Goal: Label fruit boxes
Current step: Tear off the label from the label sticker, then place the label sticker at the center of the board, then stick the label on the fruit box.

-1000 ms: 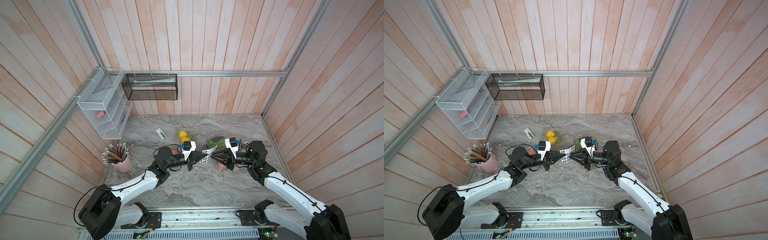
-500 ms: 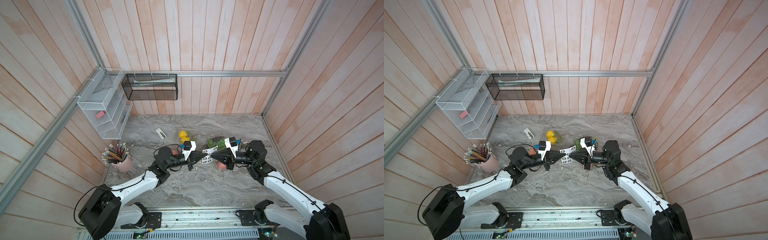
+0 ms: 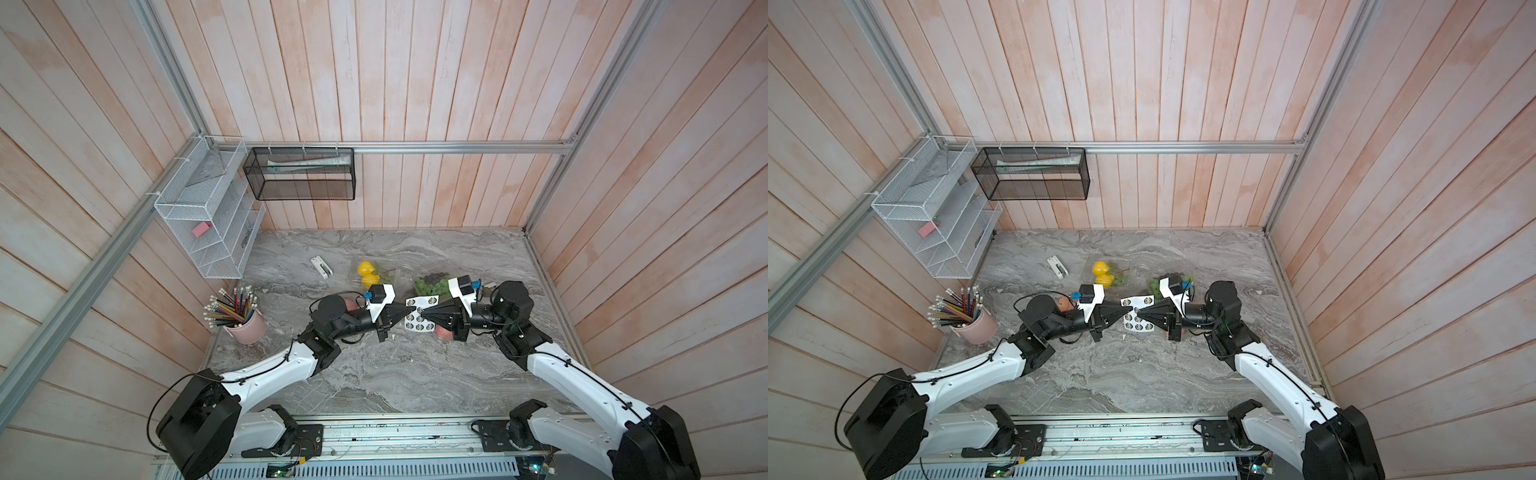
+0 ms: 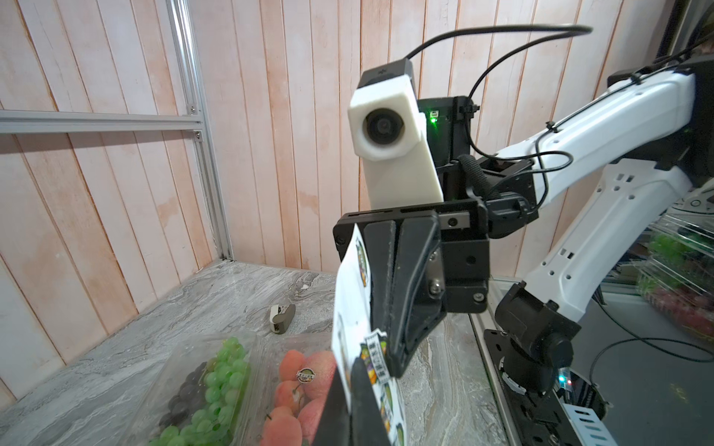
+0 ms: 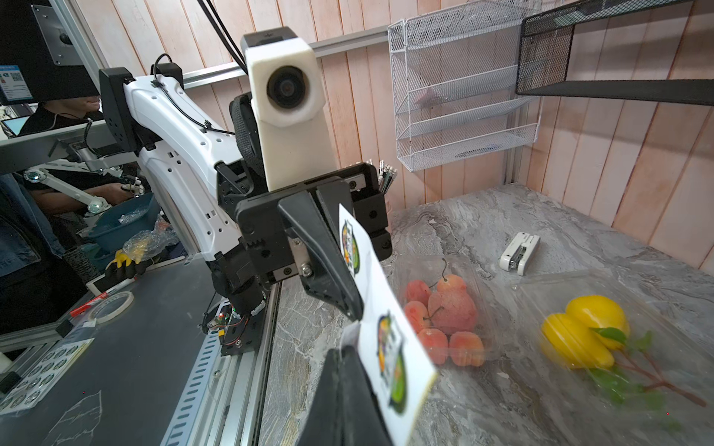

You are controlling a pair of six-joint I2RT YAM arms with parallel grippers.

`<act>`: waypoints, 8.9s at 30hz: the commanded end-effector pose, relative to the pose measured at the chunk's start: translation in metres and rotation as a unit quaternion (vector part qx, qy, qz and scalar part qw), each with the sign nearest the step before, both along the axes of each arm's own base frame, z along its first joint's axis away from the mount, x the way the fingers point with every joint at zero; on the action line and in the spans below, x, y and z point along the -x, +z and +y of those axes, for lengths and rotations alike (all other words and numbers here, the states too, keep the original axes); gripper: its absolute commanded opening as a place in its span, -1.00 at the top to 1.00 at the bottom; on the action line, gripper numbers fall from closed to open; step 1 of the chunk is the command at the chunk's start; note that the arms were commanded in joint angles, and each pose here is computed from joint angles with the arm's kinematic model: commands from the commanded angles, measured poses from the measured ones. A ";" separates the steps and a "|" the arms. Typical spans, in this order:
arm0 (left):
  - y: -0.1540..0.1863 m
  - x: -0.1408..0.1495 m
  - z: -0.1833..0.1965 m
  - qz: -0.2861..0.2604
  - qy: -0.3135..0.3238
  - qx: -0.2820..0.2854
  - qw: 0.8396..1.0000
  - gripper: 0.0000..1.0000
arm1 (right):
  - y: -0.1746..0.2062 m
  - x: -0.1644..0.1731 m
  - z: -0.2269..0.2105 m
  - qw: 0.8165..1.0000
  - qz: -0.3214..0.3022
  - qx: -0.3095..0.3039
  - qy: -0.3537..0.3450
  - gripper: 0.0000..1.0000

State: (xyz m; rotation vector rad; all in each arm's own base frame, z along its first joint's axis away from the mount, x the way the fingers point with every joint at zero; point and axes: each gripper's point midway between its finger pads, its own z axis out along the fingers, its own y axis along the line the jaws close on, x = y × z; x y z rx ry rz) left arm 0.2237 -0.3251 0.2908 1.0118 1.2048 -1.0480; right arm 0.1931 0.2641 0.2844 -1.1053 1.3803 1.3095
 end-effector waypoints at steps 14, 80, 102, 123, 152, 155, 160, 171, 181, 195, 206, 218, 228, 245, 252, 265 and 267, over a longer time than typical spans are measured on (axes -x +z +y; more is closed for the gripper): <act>-0.005 -0.005 0.006 0.005 0.032 -0.010 0.999 1.00 | 0.005 0.009 -0.002 1.000 -0.005 0.001 0.009 1.00; -0.156 -0.068 0.012 0.415 0.210 -0.251 0.849 0.17 | -0.056 -0.107 -0.070 0.908 0.294 0.121 -0.272 1.00; -0.061 -0.202 -0.038 0.318 0.189 -0.109 0.923 0.35 | -0.095 -0.219 -0.092 0.819 0.438 0.196 -0.315 1.00; -0.116 -0.227 -0.075 0.366 0.147 -0.083 0.915 0.53 | -0.152 -0.251 -0.078 0.784 0.517 0.217 -0.266 1.00; -0.166 -0.229 -0.105 0.363 0.158 -0.125 0.910 0.59 | -0.197 -0.251 -0.083 0.734 0.553 0.285 -0.271 1.00; -0.170 -0.228 -0.109 0.366 0.158 -0.128 0.908 0.61 | -0.199 -0.252 -0.084 0.733 0.553 0.287 -0.273 1.00; -0.173 -0.230 -0.113 0.372 0.157 -0.126 0.906 0.68 | -0.202 -0.253 -0.083 0.732 0.555 0.288 -0.272 1.00; -0.184 -0.237 -0.114 0.391 0.172 -0.123 0.896 0.78 | -0.203 -0.252 -0.084 0.730 0.556 0.290 -0.272 1.00; -0.192 -0.239 -0.118 0.404 0.169 -0.118 0.891 0.80 | -0.202 -0.251 -0.084 0.730 0.556 0.290 -0.272 1.00; -0.211 -0.237 -0.116 0.407 0.172 -0.143 0.886 0.81 | -0.202 -0.248 -0.084 0.729 0.557 0.290 -0.271 1.00; -0.231 -0.233 -0.107 0.416 0.193 -0.177 0.871 0.89 | -0.200 -0.250 -0.085 0.729 0.556 0.287 -0.277 1.00; -0.242 -0.232 -0.104 0.416 0.198 -0.192 0.866 0.93 | -0.190 -0.253 -0.088 0.730 0.547 0.288 -0.292 0.88; -0.244 -0.231 -0.102 0.416 0.200 -0.198 0.865 0.95 | -0.163 -0.261 -0.095 0.736 0.519 0.290 -0.323 0.73; -0.239 -0.233 -0.102 0.414 0.203 -0.190 0.867 0.95 | -0.166 -0.263 -0.075 0.749 0.526 0.275 -0.294 1.00; -0.238 -0.234 -0.102 0.414 0.206 -0.188 0.866 0.96 | -0.179 -0.263 -0.074 0.745 0.534 0.275 -0.290 1.00; -0.238 -0.237 -0.101 0.418 0.214 -0.183 0.864 0.97 | -0.200 -0.259 -0.076 0.733 0.546 0.283 -0.292 1.00; -0.237 -0.237 -0.101 0.418 0.213 -0.183 0.864 0.98 | -0.202 -0.259 -0.076 0.731 0.547 0.283 -0.292 1.00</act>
